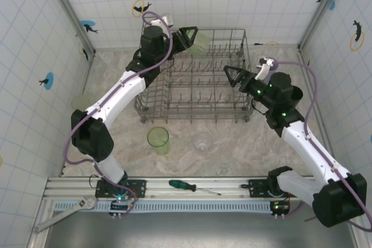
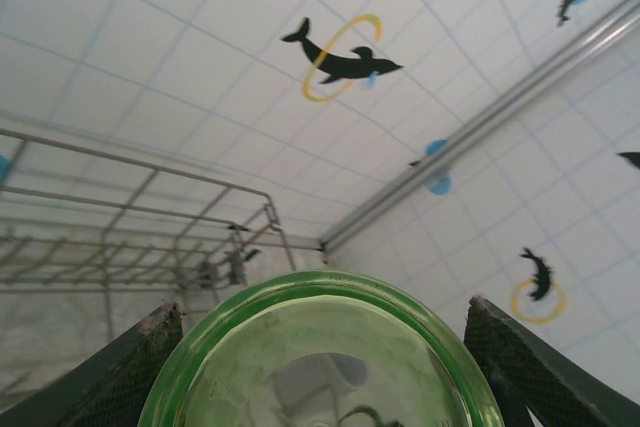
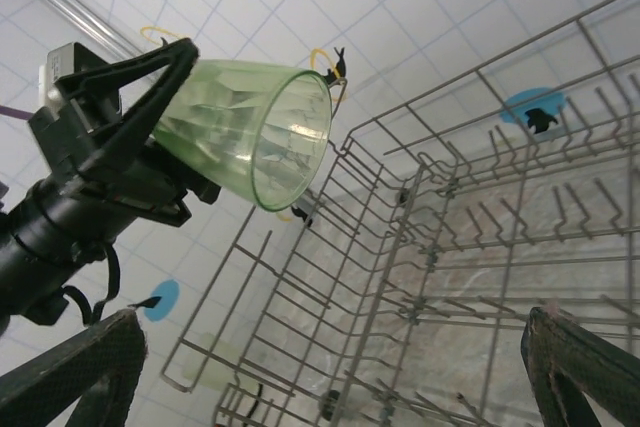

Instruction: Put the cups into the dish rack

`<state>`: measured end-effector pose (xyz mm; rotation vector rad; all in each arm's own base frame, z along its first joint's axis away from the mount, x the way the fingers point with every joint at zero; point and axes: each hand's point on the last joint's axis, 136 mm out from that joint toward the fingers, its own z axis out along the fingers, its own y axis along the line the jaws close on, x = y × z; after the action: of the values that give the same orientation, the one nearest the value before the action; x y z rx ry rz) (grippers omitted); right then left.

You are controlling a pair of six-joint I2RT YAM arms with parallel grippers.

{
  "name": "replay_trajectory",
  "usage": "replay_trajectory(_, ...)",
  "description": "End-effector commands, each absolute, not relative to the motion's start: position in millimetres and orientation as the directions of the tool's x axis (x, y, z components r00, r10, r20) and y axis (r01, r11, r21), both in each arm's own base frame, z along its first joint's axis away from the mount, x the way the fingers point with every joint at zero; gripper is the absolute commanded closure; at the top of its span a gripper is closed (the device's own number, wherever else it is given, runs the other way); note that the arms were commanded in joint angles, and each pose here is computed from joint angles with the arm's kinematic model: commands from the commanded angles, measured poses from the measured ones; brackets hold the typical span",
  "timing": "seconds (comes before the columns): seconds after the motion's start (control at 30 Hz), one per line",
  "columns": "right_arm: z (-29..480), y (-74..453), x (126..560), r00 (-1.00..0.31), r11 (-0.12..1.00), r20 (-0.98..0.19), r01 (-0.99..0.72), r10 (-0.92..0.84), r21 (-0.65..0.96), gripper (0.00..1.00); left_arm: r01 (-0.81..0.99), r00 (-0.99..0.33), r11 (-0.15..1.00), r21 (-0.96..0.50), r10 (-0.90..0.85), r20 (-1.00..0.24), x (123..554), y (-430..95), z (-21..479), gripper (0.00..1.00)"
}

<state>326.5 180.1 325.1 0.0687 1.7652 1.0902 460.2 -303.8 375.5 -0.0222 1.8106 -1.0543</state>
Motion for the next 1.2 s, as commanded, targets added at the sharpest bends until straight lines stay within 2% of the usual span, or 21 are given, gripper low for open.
replay_trajectory(0.0, 306.6, 161.6, 319.1, -0.460, 0.693, -0.764, -0.357, 0.453, 0.626, 0.00, 0.360, -0.370, 0.762, -0.539, -0.414, -0.832, 483.2, -278.7, 382.5, 1.00)
replay_trajectory(0.4, 272.5, 150.9, 303.9, -0.501, 0.755, -0.766, -0.293, 0.402, 0.587, 0.00, 0.299, -0.378, 0.892, -0.339, -0.215, -0.900, 529.5, -286.0, 319.9, 1.00)
replay_trajectory(0.8, 257.4, 146.4, 307.9, -0.504, 0.805, -0.794, -0.280, 0.341, 0.524, 0.00, 0.249, -0.361, 0.955, -0.158, -0.060, -0.931, 561.7, -283.7, 269.5, 1.00)
replay_trajectory(1.17, 247.0, 149.6, 315.5, -0.517, 0.818, -0.800, -0.288, 0.305, 0.498, 0.00, 0.269, -0.384, 0.956, -0.115, -0.003, -0.923, 574.5, -291.6, 231.4, 1.00)
